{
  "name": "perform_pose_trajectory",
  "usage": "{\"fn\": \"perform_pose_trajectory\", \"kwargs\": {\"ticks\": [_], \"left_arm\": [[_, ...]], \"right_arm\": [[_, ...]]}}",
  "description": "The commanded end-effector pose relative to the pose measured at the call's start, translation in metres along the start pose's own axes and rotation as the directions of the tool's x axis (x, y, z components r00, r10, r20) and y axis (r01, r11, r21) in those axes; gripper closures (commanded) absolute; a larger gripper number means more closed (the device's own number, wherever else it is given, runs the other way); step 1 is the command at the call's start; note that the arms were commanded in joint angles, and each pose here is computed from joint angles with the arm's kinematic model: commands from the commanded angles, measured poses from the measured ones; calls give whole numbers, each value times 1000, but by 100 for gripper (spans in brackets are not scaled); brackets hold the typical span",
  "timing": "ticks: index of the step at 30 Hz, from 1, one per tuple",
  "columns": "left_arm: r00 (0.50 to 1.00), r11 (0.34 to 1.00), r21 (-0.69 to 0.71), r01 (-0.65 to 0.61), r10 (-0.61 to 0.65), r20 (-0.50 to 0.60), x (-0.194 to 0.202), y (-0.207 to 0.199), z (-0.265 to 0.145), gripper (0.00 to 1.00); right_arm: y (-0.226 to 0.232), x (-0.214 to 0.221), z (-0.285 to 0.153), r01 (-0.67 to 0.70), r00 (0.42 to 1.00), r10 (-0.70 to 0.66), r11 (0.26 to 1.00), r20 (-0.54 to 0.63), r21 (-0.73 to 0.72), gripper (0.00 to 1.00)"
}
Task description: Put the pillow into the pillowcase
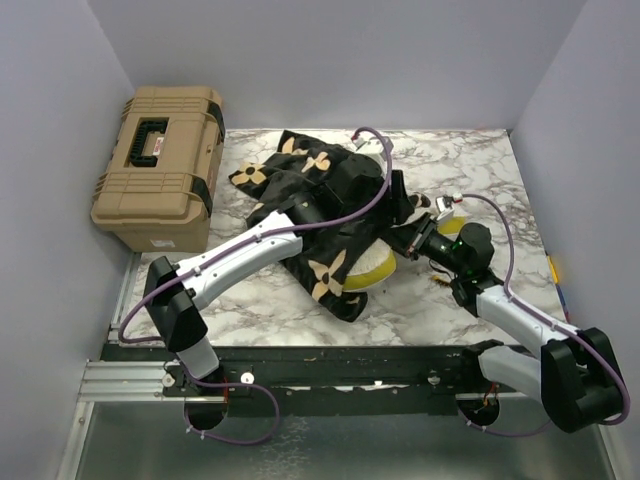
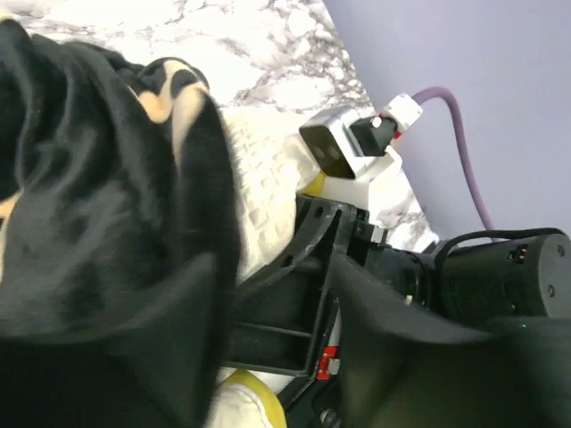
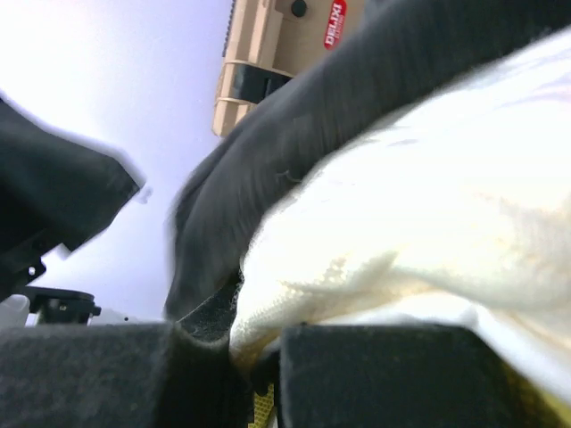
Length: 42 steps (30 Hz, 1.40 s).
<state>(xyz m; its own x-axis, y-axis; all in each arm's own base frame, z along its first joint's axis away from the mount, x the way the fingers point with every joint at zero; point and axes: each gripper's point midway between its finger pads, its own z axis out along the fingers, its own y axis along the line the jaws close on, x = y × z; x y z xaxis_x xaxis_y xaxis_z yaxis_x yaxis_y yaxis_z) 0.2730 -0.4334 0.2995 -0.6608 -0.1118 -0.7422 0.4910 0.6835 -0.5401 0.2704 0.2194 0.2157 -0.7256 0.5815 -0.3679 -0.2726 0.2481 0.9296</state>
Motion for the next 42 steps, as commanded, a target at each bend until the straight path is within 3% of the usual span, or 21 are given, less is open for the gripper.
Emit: {"fn": "perform_pose_trajectory", "kwargs": {"ticks": [1, 4, 9, 19, 21, 22, 24, 25, 26, 32, 34, 38, 42], "left_arm": [[998, 983, 173, -57, 56, 13, -5, -24, -26, 26], [991, 982, 143, -126, 132, -33, 14, -5, -38, 12], [958, 967, 17, -253, 253, -132, 42, 40, -57, 2], [891, 877, -218, -429, 370, -264, 78, 112, -25, 1], [883, 872, -214, -441, 378, -279, 81, 113, -14, 10], [881, 872, -208, -443, 379, -284, 81, 112, -10, 23], [883, 882, -177, -438, 384, -271, 78, 104, -4, 59], [889, 892, -151, -425, 381, -253, 74, 98, 0, 85], [896, 903, -128, -410, 373, -240, 69, 94, 1, 97], [960, 947, -161, -278, 267, -87, 13, 98, -7, 100], [979, 957, -207, -204, 205, -15, -14, 108, -17, 100], [984, 974, -224, -24, 63, 167, -77, 124, -45, 100], [935, 970, -201, 140, -63, 348, -132, 140, -81, 100]], "right_arm": [[-15, -1, 4, 12, 1000, -12, 998, 7, 53, 95], [-12, -5, 13, 24, 1000, -23, 999, -18, 48, 95], [-16, -7, 20, 7, 999, -4, 998, -38, 64, 95], [-7, -8, 23, -22, 998, 24, 999, -55, 41, 93], [0, -11, 25, -9, 998, 11, 999, -57, 36, 91], [3, -13, 25, -1, 998, 3, 999, -61, 39, 91], [9, -18, 26, 25, 998, -22, 998, -65, 49, 86], [13, -20, 27, 44, 997, -40, 997, -67, 56, 83], [17, -23, 27, 68, 996, -63, 996, -67, 64, 78], [29, -50, 13, 218, 976, -216, 949, -32, 229, 26], [31, -61, 2, 255, 965, -264, 915, -15, 314, 14], [36, -63, -15, 301, 950, -311, 878, -34, 373, 7], [20, -43, -18, 269, 963, -260, 895, -74, 355, 8]]}}
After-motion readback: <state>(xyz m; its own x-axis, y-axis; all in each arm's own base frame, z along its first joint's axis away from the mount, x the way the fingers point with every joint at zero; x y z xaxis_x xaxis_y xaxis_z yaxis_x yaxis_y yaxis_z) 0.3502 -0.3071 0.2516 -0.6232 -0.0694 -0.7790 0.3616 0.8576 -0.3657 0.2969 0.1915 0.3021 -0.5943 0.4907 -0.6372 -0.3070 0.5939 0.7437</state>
